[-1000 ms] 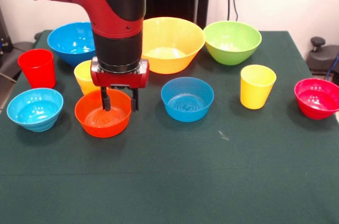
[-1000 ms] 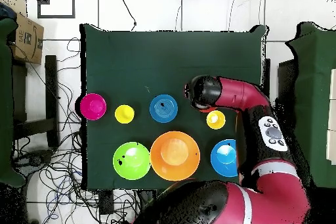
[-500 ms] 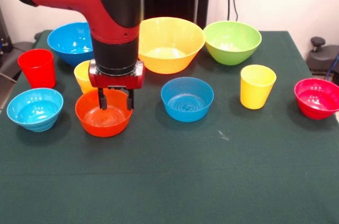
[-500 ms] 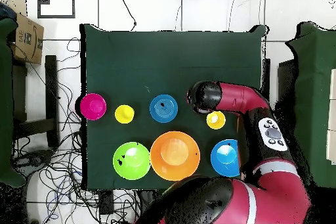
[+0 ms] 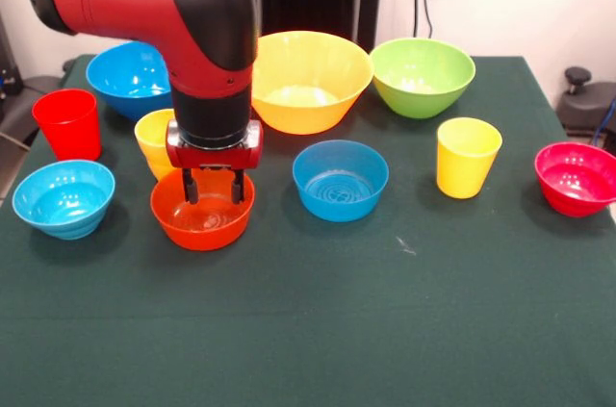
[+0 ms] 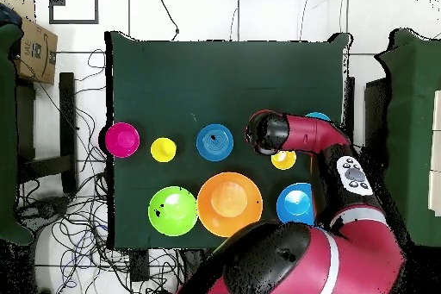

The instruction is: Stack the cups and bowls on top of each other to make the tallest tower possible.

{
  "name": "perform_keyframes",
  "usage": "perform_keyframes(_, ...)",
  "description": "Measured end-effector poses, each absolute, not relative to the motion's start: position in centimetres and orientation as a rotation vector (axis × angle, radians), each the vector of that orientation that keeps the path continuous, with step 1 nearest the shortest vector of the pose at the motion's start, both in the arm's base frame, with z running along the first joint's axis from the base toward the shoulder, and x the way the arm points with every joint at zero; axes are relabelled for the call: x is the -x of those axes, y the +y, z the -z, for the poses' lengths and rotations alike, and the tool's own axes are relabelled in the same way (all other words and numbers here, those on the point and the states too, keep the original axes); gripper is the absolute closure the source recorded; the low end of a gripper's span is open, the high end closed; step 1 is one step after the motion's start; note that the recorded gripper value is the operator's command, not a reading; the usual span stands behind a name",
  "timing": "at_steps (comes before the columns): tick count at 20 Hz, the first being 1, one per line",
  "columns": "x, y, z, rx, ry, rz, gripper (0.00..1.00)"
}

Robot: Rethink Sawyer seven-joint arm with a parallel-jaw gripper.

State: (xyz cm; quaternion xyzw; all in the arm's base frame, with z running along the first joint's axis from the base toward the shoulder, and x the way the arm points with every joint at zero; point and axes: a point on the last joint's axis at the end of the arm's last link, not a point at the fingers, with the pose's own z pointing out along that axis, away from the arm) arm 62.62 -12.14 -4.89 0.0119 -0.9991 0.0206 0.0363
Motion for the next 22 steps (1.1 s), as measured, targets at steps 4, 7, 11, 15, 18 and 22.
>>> perform_keyframes(4, -62.3, -12.2, 6.0, -0.04, -3.082, -0.06, 0.0)
perform_keyframes(7, -62.4, -12.3, 5.9, -0.04, -3.088, -0.062, 0.0)
perform_keyframes(11, -62.3, -12.3, 5.9, -0.041, -3.088, -0.062, 0.0)
perform_keyframes(15, -62.0, -12.2, 5.8, -0.042, -3.084, -0.059, 0.0)
perform_keyframes(18, -61.5, -12.0, 5.4, -0.044, -3.077, -0.055, 0.0)
perform_keyframes(22, -60.8, -11.7, 4.3, -0.049, -3.071, -0.051, 0.0)
